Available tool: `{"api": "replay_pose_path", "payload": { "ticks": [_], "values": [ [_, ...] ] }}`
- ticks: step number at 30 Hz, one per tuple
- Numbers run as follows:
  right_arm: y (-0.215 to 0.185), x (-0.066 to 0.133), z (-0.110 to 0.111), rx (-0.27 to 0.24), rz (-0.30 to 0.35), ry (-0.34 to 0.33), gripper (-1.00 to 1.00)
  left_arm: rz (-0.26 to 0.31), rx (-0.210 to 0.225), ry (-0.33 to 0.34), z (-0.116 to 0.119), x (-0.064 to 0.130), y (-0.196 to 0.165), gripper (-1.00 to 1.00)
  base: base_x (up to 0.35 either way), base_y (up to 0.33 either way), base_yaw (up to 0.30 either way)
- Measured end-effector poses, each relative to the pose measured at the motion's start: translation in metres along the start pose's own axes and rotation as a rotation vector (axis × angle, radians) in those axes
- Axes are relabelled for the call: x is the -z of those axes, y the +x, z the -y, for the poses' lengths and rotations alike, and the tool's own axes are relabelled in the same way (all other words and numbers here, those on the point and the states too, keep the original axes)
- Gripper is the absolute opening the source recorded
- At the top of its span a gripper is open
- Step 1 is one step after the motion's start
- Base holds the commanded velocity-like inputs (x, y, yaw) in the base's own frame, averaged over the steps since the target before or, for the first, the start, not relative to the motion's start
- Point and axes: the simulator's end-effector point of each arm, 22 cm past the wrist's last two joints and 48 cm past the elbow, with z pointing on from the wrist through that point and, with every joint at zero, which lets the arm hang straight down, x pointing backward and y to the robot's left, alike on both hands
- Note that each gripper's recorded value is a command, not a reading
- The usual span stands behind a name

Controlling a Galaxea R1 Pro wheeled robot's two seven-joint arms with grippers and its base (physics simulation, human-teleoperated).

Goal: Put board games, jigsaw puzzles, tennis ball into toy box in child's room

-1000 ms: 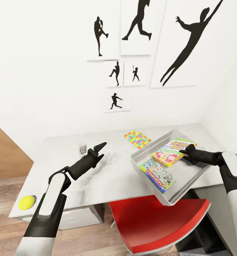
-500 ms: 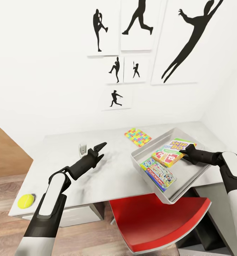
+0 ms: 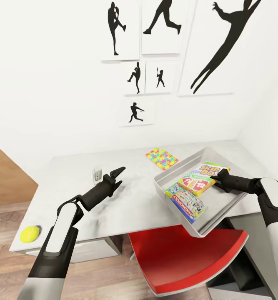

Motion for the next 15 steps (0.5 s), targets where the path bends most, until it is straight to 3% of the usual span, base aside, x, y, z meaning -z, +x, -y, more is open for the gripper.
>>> {"api": "replay_pose_path", "payload": {
  "ticks": [8,15],
  "values": [
    [0.000,-0.001,-0.002,0.006,0.000,-0.016,-1.00,-0.001,0.002,0.000,-0.001,-0.001,0.000,1.00,0.000,0.000,0.000],
    [0.001,0.000,-0.018,0.004,0.001,-0.097,-1.00,-0.009,-0.001,0.001,0.000,-0.002,0.004,1.00,0.000,0.000,0.000]
  ]
}}
